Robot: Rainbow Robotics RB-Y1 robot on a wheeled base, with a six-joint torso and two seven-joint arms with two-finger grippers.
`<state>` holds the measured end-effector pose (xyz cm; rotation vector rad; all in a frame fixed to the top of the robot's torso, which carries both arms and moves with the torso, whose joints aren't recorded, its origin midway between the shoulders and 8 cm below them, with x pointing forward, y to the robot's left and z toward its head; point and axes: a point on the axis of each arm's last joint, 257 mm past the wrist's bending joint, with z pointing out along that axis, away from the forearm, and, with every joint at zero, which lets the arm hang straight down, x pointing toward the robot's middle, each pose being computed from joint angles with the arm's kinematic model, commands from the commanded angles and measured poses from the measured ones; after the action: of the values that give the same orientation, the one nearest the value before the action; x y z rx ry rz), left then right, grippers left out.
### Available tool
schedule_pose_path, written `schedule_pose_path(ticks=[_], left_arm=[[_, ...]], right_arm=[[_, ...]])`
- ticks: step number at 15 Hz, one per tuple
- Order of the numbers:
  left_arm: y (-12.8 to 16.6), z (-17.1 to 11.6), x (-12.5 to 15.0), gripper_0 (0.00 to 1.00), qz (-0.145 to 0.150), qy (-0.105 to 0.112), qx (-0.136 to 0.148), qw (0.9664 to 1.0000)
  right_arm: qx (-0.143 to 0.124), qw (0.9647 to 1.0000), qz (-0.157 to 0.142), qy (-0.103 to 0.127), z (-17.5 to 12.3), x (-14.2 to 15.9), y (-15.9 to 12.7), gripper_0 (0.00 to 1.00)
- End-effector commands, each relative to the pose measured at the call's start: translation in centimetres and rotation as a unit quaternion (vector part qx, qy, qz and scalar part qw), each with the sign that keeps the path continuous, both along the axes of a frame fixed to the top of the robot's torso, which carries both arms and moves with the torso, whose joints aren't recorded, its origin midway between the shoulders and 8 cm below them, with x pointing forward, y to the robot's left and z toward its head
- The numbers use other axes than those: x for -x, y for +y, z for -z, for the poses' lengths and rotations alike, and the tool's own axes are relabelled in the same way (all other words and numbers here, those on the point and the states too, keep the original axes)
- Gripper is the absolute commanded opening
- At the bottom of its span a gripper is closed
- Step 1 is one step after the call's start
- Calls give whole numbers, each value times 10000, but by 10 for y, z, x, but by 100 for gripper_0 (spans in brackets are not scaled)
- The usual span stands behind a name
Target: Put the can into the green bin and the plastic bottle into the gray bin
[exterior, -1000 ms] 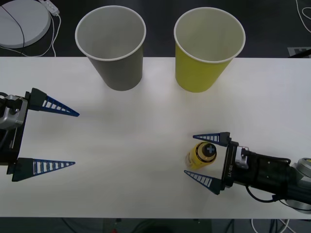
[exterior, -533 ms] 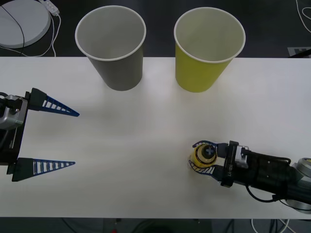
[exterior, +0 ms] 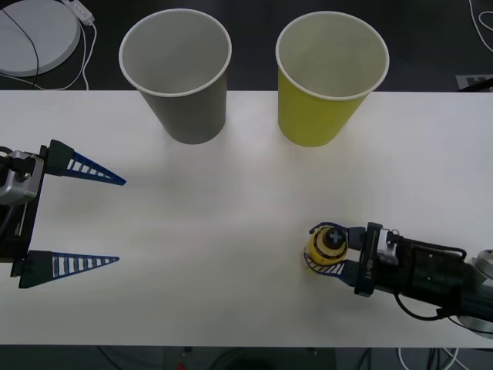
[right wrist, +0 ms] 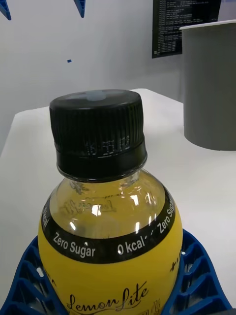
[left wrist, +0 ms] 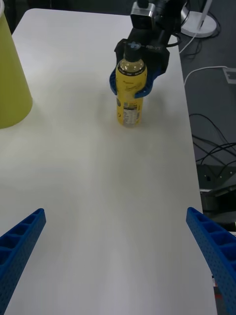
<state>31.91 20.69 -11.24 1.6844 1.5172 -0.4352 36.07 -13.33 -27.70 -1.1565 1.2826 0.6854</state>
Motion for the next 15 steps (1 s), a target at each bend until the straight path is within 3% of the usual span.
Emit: schedule_pose_path(ticks=[1,4,15], left_arm=[[0,0,0,100,0,0,0,10000],[0,0,0,100,0,0,0,10000],[0,0,0,100,0,0,0,10000]], right_arm=[[-74,9999,-40,125,-9,2,-2,0],[-160,9994,-95,300,-21,5,0,0],[-166,9989,444,13,-81,-9,-31,0]])
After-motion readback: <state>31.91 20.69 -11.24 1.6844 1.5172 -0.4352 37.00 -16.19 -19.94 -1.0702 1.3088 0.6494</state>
